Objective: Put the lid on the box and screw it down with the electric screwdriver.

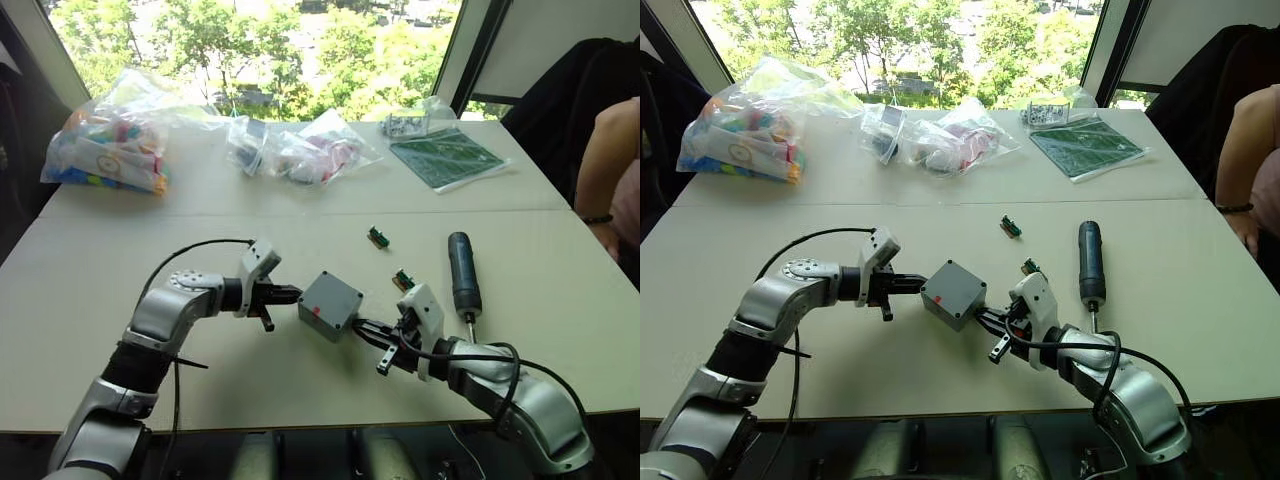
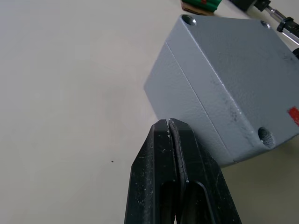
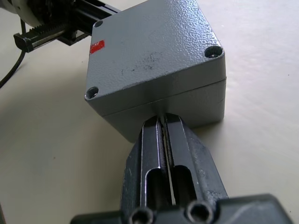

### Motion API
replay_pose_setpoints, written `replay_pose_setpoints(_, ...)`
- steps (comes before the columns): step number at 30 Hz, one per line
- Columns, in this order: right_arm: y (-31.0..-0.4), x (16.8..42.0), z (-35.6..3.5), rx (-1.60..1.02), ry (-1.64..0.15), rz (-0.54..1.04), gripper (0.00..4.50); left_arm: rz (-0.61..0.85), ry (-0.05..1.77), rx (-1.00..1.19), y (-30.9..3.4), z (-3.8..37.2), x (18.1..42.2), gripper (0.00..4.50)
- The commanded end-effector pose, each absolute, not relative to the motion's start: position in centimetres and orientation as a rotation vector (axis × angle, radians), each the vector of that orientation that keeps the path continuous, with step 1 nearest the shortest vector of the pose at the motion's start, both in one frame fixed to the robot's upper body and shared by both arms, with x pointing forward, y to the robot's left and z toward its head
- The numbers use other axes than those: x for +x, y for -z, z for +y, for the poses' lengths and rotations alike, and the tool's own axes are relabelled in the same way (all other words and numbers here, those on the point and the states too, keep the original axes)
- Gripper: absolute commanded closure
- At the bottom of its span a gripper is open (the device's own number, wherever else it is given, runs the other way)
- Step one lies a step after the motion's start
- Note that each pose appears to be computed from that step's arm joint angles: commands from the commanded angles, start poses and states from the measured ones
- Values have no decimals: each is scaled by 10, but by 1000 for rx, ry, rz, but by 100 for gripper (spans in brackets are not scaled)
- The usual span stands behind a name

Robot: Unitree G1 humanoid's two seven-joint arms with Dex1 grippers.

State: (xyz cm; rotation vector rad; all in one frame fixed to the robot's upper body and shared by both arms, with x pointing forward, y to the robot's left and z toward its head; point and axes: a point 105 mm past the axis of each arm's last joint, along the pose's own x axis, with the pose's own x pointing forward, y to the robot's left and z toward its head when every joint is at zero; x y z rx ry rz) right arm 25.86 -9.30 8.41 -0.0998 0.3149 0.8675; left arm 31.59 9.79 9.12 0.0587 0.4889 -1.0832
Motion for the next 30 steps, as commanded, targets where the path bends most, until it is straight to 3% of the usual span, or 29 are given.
replay_pose_setpoints(1, -100, 272, -90, -112, -870, 234, 444, 440, 1134, 21, -105, 84, 301, 450)
replay_pose_setpoints(8, -101, 283, -94, -133, -872, 230, 444, 444, 1132, 5, -106, 82, 292, 450)
replay_pose_setpoints(19, -102, 283, -102, -140, -862, 235, 444, 427, 1074, 5, -107, 91, 301, 450)
replay_pose_setpoints(25, -125, 285, -140, -147, -706, 162, 444, 244, 830, 110, -137, 133, 326, 450)
replay_pose_setpoints(30, -128, 285, -164, -135, -626, 198, 444, 186, 988, -35, -165, 119, 311, 450)
